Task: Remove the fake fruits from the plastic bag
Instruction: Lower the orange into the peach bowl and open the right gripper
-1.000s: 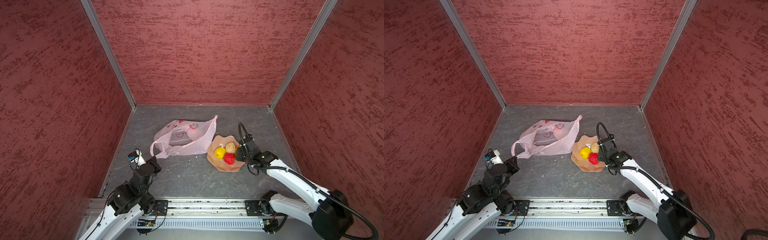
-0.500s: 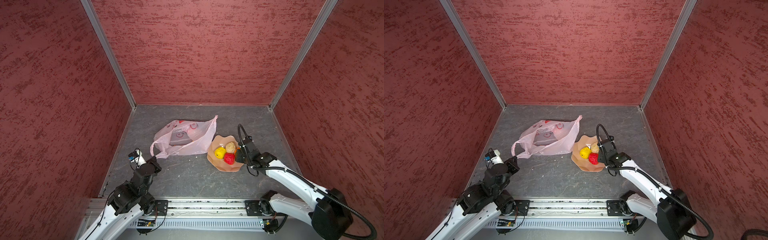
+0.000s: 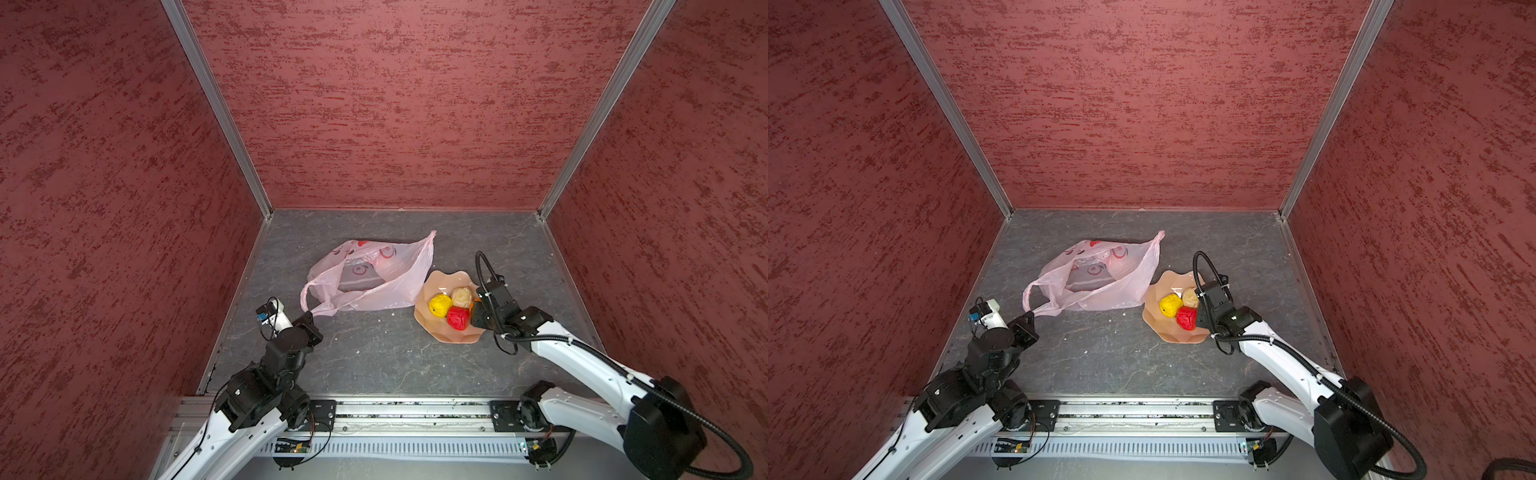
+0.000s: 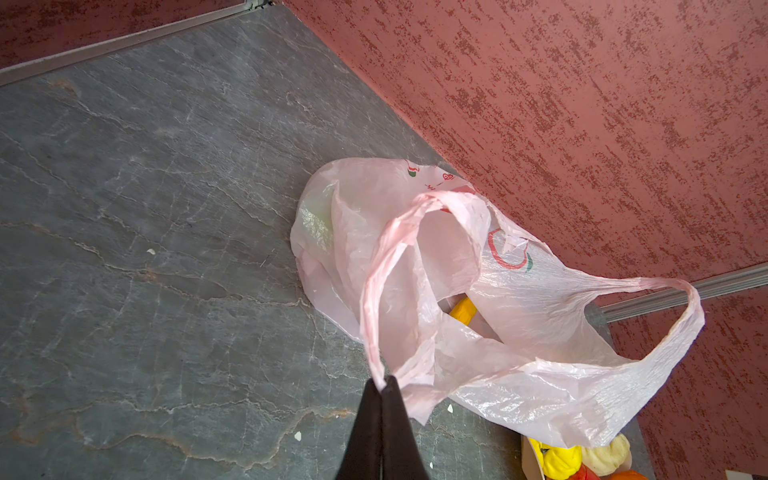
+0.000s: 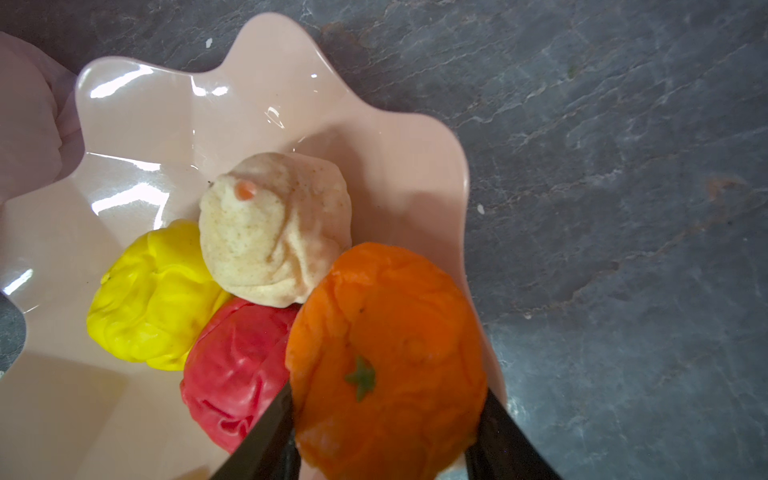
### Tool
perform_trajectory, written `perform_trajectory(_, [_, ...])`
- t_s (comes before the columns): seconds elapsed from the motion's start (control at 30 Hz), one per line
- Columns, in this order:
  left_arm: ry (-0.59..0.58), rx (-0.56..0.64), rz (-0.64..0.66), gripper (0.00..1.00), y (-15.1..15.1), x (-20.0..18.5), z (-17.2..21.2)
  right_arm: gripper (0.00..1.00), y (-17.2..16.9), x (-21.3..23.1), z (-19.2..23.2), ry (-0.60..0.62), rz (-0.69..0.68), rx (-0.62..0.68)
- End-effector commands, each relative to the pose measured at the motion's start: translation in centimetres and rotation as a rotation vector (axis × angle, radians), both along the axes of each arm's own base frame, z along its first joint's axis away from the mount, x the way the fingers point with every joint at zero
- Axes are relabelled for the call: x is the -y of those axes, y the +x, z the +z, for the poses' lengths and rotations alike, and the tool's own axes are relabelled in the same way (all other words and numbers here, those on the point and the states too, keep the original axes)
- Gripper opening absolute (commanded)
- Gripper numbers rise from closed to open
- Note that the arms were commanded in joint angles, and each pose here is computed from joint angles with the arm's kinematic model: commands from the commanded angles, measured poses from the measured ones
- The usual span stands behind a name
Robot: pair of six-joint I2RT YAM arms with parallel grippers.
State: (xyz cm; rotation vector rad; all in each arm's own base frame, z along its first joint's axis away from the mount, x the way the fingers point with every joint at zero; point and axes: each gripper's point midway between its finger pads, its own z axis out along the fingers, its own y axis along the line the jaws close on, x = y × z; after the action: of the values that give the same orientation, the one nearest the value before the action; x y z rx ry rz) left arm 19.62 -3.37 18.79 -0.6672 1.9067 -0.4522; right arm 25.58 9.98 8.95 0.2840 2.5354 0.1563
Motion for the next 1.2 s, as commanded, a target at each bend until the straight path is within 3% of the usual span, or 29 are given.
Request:
perform_trajectory(0.0, [0.015,0.012,0.013,0.0,0.0,-0.4,0.1,0.45,0.5,-0.1,0.2,0.028,-0.018,0.018])
perform_trajectory(0.53, [0.014,0.022,0.016,0.0,-0.3,-0.8,0.6,0.65,0.7,-0.2,0.5,0.024,-0.016,0.026])
perform_trajectory(0.87, [0.024,0.004,0.018,0.0,-1.0,-1.3,0.8,0.74,0.6,0.2,3.2,0.026,-0.015,0.065])
perform_trajectory(1.03, [0.032,-0.009,0.001,0.0,-1.3,-1.2,1.1,0.73,0.5,0.1,5.6,0.049,-0.004,0.104])
perform_trajectory(1.17, [0.05,-0.035,-0.026,0.0,-1.7,-1.1,1.2,0.67,1.6,-2.0,10.5,0.129,0.085,0.222])
